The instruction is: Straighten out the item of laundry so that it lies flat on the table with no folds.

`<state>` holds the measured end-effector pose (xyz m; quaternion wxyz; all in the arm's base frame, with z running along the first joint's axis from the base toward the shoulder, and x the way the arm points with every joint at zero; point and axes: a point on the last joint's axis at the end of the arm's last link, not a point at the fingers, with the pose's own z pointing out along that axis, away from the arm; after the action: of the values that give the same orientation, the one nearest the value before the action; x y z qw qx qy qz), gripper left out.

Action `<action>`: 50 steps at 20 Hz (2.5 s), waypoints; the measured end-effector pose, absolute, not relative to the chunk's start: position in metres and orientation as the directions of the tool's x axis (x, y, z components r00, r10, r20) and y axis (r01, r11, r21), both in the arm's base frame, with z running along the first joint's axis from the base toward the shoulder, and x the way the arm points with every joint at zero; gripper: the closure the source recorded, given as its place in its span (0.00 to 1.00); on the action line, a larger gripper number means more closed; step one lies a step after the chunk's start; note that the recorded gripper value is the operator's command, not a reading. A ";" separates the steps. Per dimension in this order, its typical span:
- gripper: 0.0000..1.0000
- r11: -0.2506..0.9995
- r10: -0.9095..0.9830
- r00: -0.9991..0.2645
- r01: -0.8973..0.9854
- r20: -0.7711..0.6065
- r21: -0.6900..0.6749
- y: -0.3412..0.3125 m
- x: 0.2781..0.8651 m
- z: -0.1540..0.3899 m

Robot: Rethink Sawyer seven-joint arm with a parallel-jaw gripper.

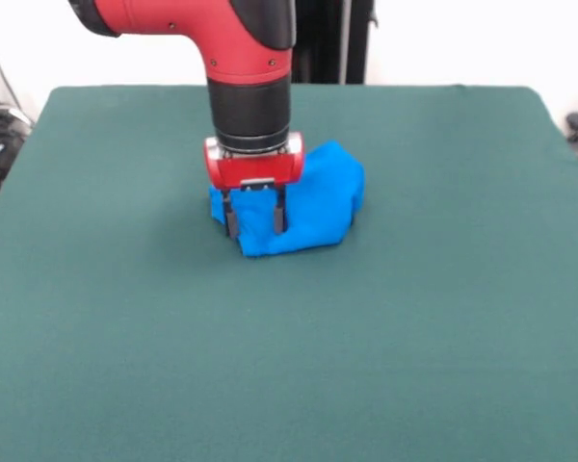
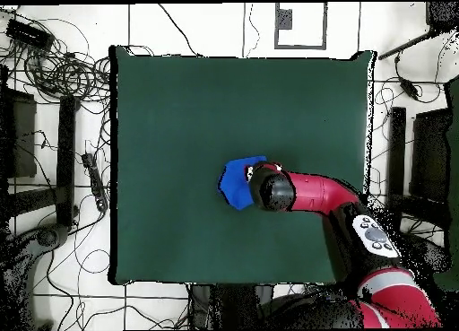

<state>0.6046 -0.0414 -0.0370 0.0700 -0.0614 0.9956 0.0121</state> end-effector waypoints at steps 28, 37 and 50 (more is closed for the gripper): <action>0.00 0.979 -0.202 -0.964 -0.200 -0.175 -0.032 -0.008 0.615 -0.002; 0.00 0.969 -0.246 -0.954 -0.241 -0.173 -0.046 0.015 0.604 -0.007; 0.00 0.969 -0.248 -0.952 -0.243 -0.179 -0.048 0.016 0.605 -0.007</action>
<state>0.6047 0.0163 -0.0071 0.0924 -0.1242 0.9879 -0.0129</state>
